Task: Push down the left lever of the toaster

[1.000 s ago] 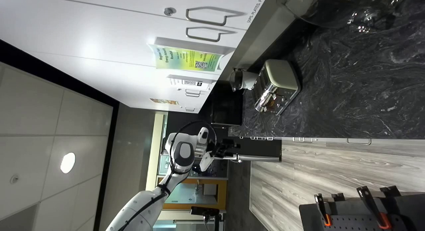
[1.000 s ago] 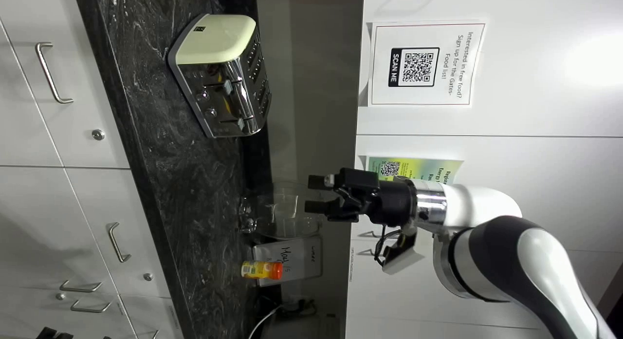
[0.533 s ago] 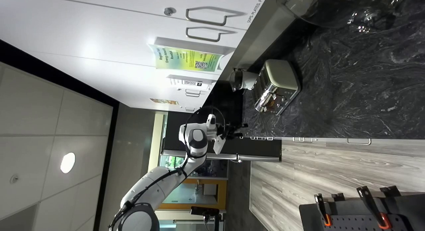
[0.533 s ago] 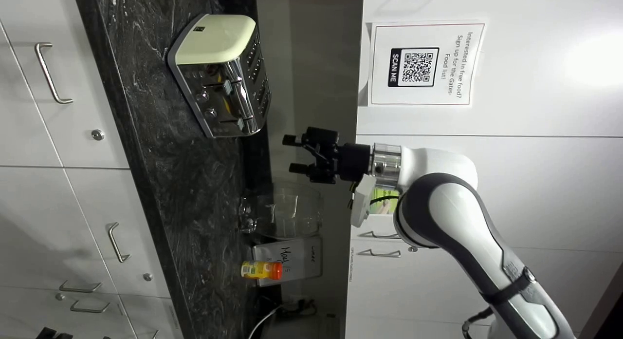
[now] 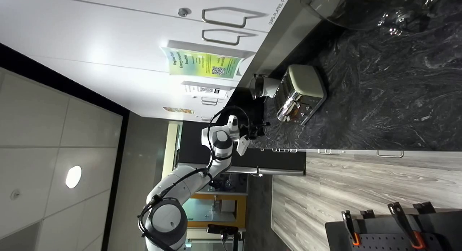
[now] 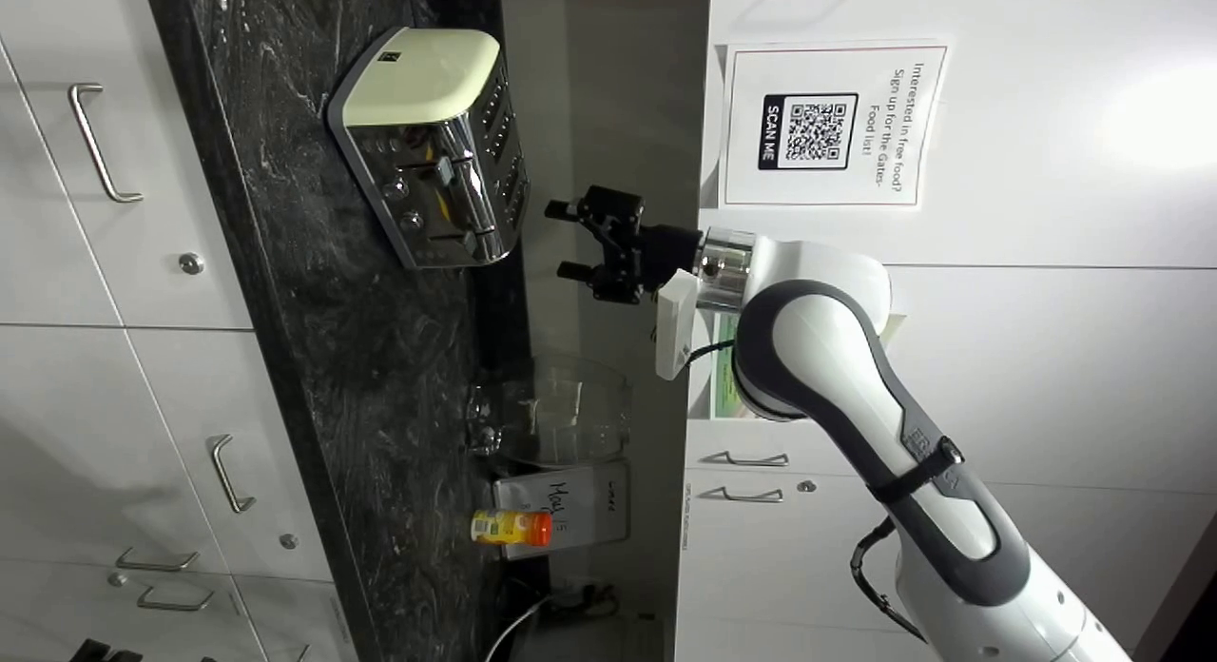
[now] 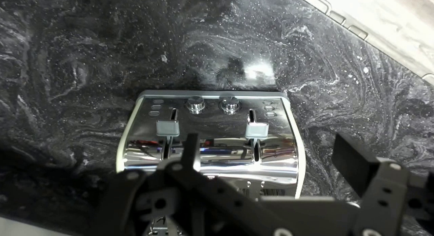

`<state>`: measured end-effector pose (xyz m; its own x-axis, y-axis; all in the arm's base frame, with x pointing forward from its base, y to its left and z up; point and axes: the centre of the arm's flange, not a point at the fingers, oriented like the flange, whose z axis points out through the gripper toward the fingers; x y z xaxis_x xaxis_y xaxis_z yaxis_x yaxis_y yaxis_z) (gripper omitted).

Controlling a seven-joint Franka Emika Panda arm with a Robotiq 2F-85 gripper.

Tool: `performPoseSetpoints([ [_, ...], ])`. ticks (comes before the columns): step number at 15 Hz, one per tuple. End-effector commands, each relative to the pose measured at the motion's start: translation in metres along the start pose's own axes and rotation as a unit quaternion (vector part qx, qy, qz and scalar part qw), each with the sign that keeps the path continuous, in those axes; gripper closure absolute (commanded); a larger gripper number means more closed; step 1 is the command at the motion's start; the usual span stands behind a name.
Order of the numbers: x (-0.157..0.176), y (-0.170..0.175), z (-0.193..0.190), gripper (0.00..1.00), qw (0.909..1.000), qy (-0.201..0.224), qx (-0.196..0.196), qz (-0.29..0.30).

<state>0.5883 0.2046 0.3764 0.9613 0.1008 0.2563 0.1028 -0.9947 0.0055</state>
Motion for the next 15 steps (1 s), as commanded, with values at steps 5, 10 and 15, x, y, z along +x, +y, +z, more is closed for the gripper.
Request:
performPoseSetpoints([
  [5, 0.010, -0.006, 0.005, 0.00, 0.9999, 0.007, -0.006, 0.008],
  [10, 0.026, -0.015, 0.015, 0.52, 0.9997, 0.013, -0.012, 0.016],
  [15, 0.037, -0.020, 0.032, 0.89, 0.9994, 0.020, -0.023, 0.019],
])
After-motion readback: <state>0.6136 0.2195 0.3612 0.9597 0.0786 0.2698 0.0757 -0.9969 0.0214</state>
